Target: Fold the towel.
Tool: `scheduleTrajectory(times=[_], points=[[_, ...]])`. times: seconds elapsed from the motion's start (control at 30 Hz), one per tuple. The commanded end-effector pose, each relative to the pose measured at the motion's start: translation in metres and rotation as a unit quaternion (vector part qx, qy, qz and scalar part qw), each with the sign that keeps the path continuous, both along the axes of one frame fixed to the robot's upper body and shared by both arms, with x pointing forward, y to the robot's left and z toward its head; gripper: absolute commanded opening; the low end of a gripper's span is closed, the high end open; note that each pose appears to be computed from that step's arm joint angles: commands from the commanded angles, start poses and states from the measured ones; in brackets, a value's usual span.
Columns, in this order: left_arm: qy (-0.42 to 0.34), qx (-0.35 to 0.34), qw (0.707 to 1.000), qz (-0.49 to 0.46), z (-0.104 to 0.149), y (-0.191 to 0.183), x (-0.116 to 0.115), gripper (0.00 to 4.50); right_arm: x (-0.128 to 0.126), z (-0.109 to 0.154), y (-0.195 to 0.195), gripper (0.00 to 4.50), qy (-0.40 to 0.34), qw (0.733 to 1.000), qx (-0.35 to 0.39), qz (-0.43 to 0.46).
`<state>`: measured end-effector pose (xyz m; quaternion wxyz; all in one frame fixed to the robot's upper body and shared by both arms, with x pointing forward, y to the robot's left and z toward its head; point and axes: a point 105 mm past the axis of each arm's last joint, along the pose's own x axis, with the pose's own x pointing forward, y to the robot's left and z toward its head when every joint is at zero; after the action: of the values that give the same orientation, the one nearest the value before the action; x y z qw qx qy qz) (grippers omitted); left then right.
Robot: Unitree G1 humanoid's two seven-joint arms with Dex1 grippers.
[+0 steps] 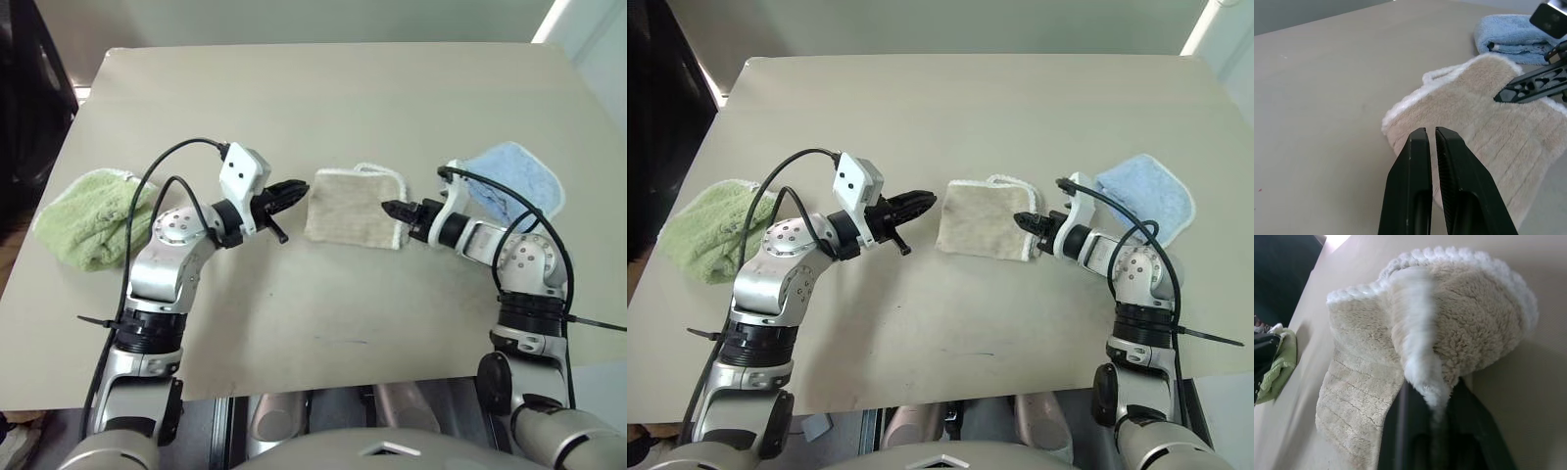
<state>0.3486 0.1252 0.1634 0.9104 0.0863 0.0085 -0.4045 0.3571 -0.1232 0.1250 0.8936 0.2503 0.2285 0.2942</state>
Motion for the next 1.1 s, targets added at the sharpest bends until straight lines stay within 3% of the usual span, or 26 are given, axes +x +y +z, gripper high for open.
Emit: scheduleTrajectory(times=[0.03,0.17,0.3,0.43,0.53,0.6,0.73,0.93,1.07,1.1], points=[[-0.030,-0.003,1.000,-0.005,0.013,-0.003,-0.002,0.35,0.000,0.027,-0.009,0.01,-0.045,0.999,0.017,-0.012],[-0.028,-0.004,1.000,-0.007,0.011,-0.004,-0.002,0.35,-0.002,0.045,-0.019,0.01,-0.078,0.997,0.017,-0.026],[-0.027,-0.003,1.000,-0.009,0.010,-0.006,-0.002,0.35,0.000,0.081,-0.036,0.01,-0.129,0.989,0.025,-0.063],[-0.026,-0.004,1.000,-0.012,0.009,-0.007,-0.002,0.35,0.004,0.131,-0.090,0.01,-0.184,0.967,0.034,-0.174],[-0.024,-0.005,1.000,-0.017,0.006,-0.010,-0.002,0.35,0.000,0.144,-0.143,0.01,-0.181,0.944,0.015,-0.274],[-0.023,-0.007,0.999,-0.021,0.006,-0.012,-0.002,0.35,-0.005,0.141,-0.164,0.01,-0.167,0.935,0.010,-0.311],[-0.021,-0.010,0.999,-0.037,0.005,-0.022,-0.001,0.35,-0.015,0.093,-0.219,0.01,-0.058,0.905,0.023,-0.420],[-0.023,-0.008,0.998,-0.052,0.005,-0.031,-0.001,0.35,-0.015,0.038,-0.213,0.01,0.037,0.903,0.021,-0.427],[-0.025,-0.008,0.998,-0.052,0.007,-0.031,-0.002,0.35,-0.018,0.031,-0.215,0.01,0.039,0.899,-0.017,-0.435],[-0.024,-0.008,0.998,-0.051,0.007,-0.030,-0.002,0.35,-0.018,0.033,-0.214,0.60,0.033,0.900,-0.017,-0.434]])
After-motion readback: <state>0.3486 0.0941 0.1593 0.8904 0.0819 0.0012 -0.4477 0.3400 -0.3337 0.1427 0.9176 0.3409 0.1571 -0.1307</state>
